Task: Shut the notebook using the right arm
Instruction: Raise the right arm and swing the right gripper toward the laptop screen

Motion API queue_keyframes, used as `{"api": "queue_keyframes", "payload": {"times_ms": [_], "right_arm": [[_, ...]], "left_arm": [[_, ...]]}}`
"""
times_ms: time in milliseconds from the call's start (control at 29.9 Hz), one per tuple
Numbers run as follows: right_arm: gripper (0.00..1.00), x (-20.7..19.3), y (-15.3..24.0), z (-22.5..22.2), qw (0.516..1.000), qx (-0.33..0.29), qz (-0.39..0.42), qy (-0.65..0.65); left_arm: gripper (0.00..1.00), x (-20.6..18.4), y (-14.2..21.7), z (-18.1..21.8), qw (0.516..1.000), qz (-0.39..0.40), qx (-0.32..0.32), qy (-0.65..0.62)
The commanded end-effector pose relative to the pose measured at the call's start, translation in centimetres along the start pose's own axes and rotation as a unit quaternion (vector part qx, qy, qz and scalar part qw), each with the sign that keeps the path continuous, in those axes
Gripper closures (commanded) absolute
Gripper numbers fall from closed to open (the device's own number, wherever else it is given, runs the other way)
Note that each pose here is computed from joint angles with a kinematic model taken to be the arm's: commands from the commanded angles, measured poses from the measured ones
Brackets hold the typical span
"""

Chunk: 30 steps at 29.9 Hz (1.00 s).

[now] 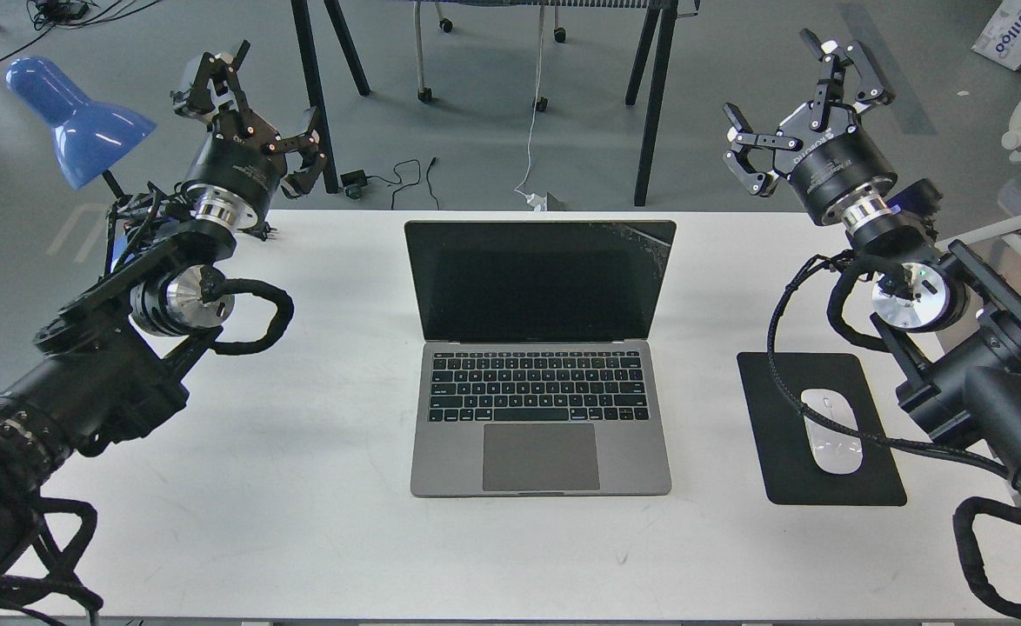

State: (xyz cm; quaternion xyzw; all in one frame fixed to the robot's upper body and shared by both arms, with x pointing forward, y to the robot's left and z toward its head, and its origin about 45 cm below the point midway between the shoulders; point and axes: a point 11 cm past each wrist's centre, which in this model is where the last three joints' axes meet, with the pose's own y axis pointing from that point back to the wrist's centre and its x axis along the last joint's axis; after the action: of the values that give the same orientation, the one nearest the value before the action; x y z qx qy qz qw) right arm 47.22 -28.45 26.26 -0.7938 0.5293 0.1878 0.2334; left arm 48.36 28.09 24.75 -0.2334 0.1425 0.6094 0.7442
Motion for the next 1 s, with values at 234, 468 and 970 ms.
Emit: {"api": "queue_keyframes", "payload": {"times_ms": [234,468,970], "right_arm": [[0.0,0.0,0.0,0.2,1.0,-0.003,0.002,0.001],[0.0,-1.8,-2.6,-0.6,0.999,-0.013,0.017,0.036],[0.0,-6.7,-9.1,3.4,0.98,-0.104,0.048,0.162]], "left_arm": [[0.0,-0.1,0.0,-0.1,1.0,0.002,0.001,-0.001],[0.0,0.0,0.0,0.0,1.0,0.0,0.0,0.0],[0.0,0.0,0.0,0.1,1.0,0.0,-0.001,0.001]]}}
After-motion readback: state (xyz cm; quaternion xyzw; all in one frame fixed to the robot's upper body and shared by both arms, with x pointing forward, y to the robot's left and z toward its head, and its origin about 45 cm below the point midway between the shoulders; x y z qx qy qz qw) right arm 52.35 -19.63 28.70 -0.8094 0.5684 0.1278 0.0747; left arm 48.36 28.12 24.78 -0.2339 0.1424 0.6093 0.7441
